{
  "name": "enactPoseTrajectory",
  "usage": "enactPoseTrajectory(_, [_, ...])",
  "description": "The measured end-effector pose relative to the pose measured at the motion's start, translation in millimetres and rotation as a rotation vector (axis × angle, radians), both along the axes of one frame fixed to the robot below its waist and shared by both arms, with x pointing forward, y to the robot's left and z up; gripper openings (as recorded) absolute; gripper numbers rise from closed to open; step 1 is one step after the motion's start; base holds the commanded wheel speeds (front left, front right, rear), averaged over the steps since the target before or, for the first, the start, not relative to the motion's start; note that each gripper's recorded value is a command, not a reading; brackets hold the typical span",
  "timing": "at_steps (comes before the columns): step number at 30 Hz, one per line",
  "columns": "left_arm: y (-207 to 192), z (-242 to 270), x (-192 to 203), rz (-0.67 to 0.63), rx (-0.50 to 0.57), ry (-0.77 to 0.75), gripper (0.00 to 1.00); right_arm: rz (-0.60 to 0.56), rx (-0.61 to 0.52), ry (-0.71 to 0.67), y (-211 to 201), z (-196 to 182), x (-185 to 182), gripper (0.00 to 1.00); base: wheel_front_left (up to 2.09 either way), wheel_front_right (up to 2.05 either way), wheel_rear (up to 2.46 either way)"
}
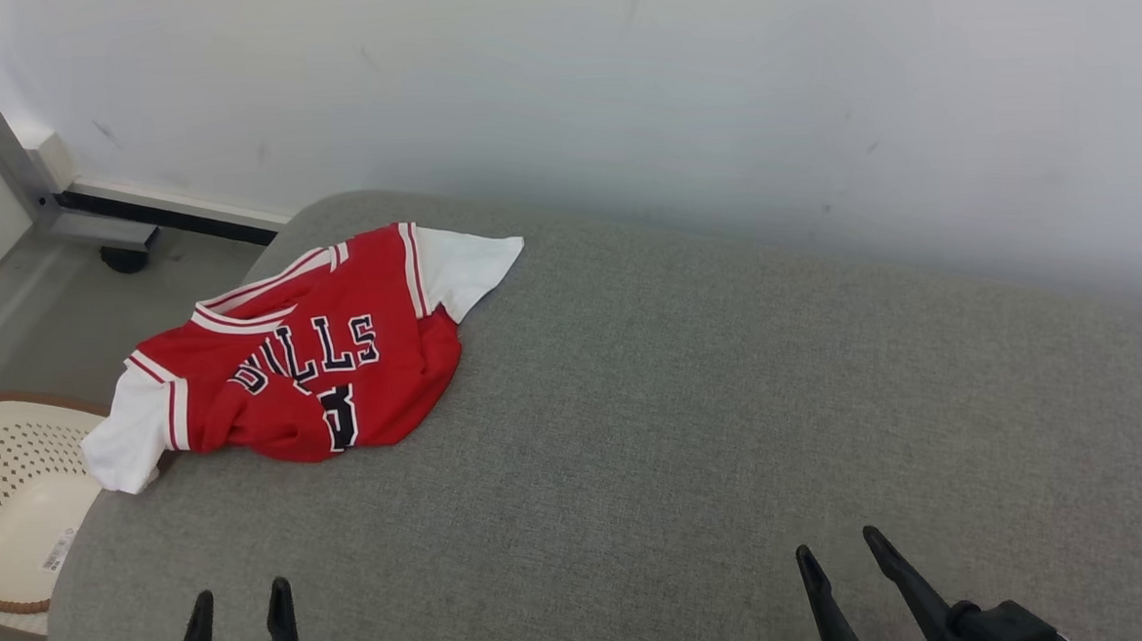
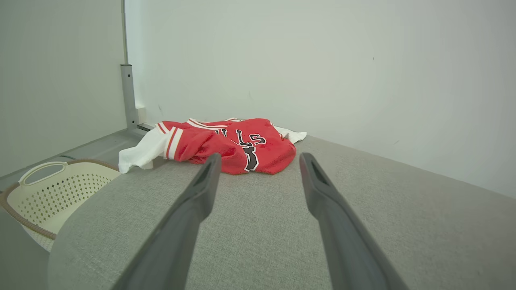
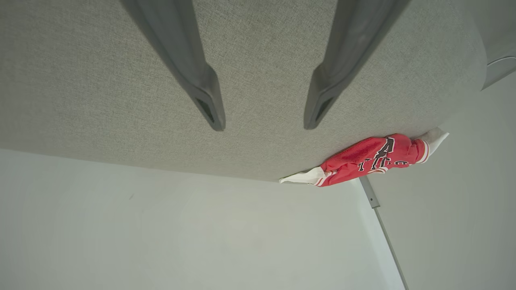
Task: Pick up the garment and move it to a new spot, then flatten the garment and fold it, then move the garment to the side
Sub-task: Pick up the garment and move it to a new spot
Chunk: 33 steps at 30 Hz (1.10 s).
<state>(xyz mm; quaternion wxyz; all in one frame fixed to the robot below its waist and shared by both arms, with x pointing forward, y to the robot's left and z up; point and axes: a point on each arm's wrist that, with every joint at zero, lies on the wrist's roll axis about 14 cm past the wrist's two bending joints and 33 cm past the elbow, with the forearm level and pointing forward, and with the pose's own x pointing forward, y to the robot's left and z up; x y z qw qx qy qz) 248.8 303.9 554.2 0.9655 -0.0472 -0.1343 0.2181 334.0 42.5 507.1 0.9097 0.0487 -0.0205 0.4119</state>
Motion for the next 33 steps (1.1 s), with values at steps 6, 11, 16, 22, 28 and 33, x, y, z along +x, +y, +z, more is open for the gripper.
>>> enactPoseTrajectory(6, [10, 24, 45, -0.026, -0.028, -0.069, 1.0, 0.017, -0.023, -0.005, -2, -8, 19, 1.0, 0.0, 0.0, 0.0])
enactPoseTrajectory(11, [16, 31, 76, -0.04, -0.022, -0.075, 1.0, 0.02, -0.034, 0.001, -4, -15, 34, 1.0, 0.0, 0.0, 0.0])
enactPoseTrajectory(16, [24, 36, 118, -0.064, -0.004, -0.058, 1.0, 0.028, -0.053, 0.026, -8, -31, 48, 1.0, 0.0, 0.0, 0.0])
enactPoseTrajectory(22, [41, 41, 169, -0.083, 0.033, -0.011, 1.0, 0.018, -0.082, 0.04, -20, -49, 69, 1.0, 0.0, 0.0, 0.0])
enactPoseTrajectory(28, [66, 31, 230, -0.092, 0.003, 0.137, 1.0, 0.0, -0.106, 0.051, -33, -68, 93, 1.0, 0.0, 0.0, 0.0])
enactPoseTrajectory(33, [78, -1, 264, -0.092, -0.101, 0.295, 1.0, -0.023, -0.112, 0.075, -44, -84, 105, 1.0, 0.0, 0.0, 0.0])
